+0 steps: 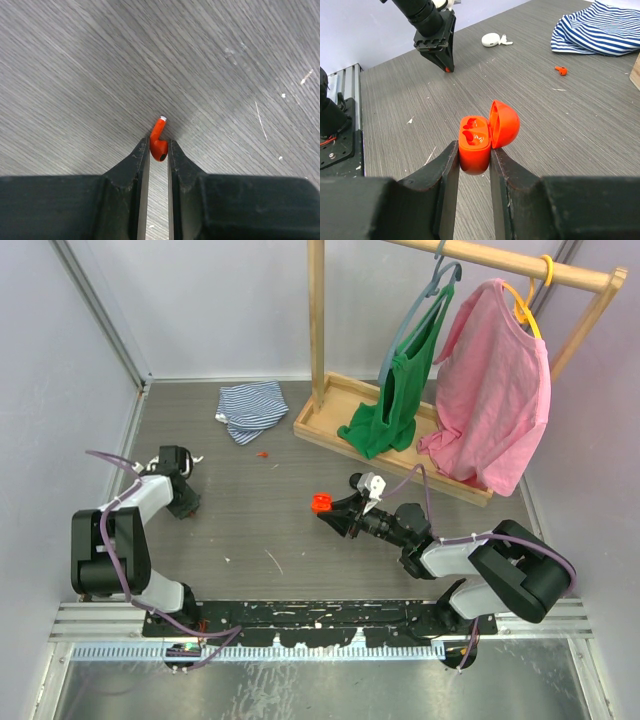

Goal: Insert the wireless bluetooth earbuds into the charging case
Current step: Pick up the earbud from the center of the board, then place the earbud at the center of the board.

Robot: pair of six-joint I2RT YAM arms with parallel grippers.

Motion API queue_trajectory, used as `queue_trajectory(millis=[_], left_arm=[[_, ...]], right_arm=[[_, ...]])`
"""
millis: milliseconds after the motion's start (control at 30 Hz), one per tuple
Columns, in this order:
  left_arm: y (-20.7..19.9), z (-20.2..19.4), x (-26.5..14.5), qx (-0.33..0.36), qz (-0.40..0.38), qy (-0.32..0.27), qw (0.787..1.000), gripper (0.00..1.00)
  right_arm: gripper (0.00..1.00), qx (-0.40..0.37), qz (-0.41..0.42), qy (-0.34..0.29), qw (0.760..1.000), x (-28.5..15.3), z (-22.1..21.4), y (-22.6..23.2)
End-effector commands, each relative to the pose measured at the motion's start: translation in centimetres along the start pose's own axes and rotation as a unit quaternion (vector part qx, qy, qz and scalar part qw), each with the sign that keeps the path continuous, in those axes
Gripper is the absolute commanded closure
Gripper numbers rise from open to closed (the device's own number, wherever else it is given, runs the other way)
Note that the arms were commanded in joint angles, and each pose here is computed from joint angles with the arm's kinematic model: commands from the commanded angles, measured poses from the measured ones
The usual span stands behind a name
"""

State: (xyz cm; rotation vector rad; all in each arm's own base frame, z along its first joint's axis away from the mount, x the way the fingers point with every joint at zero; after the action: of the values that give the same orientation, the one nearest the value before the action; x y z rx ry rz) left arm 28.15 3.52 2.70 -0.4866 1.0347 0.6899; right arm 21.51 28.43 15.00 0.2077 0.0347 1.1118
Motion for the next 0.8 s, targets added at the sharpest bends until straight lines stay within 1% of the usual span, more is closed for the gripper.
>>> queue_trajectory(millis=[0, 100, 233, 333, 533, 767], left_arm=[[-2.6, -0.6, -1.3, 0.021, -0.075, 0.028, 0.997, 0.86], [-4.0, -1.7, -2.2, 0.052, -0.105, 0.039, 0.992, 0.87], [-6.0, -3.6, -4.1, 0.110, -0.137, 0.033, 0.984, 0.88], [-7.7, -5.0, -5.7, 0.156, -0.164, 0.028, 0.974, 0.88], [-10.8, -8.7, -8.7, 0.254, -0.213, 0.017, 0.943, 0.88], [-12.5, -13.0, -10.0, 0.341, -0.232, 0.004, 0.911, 0.88]], right_arm=[[0.99, -0.028, 0.003, -0.047, 0.998, 0.8, 3.0, 0.2], [0.99, -0.028, 0.001, -0.048, 0.998, 0.8, 3.0, 0.1], [0.99, -0.029, -0.001, -0.049, 0.998, 0.7, 3.1, 0.1], [0.99, -0.032, -0.006, -0.051, 0.998, 0.5, 3.1, -0.1], [0.99, -0.031, -0.016, -0.051, 0.998, 0.5, 3.0, -0.4], [0.99, -0.033, -0.029, -0.054, 0.998, 0.3, 3.0, -0.8]])
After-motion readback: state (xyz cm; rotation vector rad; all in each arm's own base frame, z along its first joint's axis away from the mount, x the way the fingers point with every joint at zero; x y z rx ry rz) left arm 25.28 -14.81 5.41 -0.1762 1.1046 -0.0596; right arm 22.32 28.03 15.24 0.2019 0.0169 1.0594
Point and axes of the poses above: each gripper's point midway between its finger pads, its own x axis out along the fingers, its own y axis along the line the jaws close on, z = x × y, the point moved 1 cm from there along -x, back along the fingers
